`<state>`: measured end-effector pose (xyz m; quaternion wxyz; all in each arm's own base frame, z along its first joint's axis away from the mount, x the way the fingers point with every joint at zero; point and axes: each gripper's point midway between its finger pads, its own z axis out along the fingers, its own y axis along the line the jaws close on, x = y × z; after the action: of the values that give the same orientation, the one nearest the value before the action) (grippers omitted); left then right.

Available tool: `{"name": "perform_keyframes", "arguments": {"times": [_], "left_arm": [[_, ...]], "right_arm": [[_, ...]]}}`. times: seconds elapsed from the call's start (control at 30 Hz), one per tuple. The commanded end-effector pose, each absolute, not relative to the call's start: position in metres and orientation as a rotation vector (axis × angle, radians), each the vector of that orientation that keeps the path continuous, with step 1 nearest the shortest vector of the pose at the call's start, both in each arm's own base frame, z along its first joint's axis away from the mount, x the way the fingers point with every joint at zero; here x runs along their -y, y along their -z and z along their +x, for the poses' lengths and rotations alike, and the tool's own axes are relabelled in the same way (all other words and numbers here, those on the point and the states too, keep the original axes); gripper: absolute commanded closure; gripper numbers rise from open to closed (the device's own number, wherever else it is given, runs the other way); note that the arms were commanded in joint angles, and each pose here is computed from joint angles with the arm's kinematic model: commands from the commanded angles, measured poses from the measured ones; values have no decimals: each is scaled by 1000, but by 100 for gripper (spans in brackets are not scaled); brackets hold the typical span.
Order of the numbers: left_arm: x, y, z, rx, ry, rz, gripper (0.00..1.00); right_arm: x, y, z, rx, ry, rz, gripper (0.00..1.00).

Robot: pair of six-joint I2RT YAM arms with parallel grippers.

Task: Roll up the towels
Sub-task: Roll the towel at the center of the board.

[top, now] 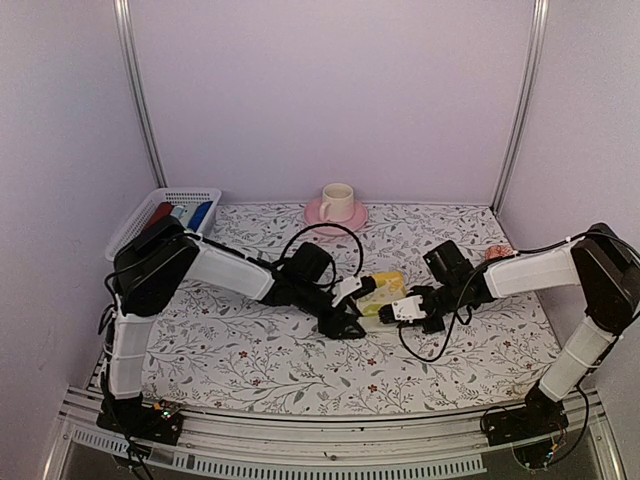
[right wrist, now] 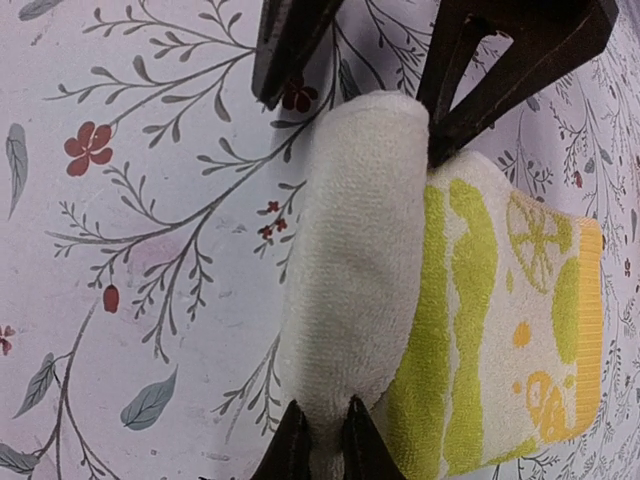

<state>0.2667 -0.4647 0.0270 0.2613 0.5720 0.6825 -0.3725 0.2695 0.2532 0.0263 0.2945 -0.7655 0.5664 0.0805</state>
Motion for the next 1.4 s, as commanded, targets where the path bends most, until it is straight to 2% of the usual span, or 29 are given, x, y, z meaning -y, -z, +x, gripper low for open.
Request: {"name": "perform_keyframes", "arguments": {"times": [0.0, 0.1, 0.37, 0.67, 0.97, 1.07, 1.23, 1.37], "left_arm": [[457, -62, 283, -1741, 906, 1468, 38], [444, -75, 285, -1636, 779, 1422, 32], [453, -66, 269, -1433, 450, 1539, 31], [474, -56, 251, -1261, 309, 1654, 31], [480, -27, 255, -1260, 186, 1732, 40], [480, -22, 255, -1254, 160, 1748, 47], [480, -19, 258, -1265, 120, 1749, 64], [479, -15, 261, -1276, 97, 1754, 69]], "right_arm": [[-252, -26, 263, -1583, -320, -2036, 88], [-246, -23, 260, -1666, -444, -2033, 89], [-250, -28, 260, -1794, -693, -1994, 89], [-249, -28, 261, -1946, -909, -1942, 90], [-249, -32, 264, -1989, -1012, -1920, 91], [-248, -32, 264, -1995, -1015, -1919, 90], [-248, -33, 264, -1994, -1018, -1922, 90], [-249, -34, 264, -1991, -1020, -1923, 89]]}}
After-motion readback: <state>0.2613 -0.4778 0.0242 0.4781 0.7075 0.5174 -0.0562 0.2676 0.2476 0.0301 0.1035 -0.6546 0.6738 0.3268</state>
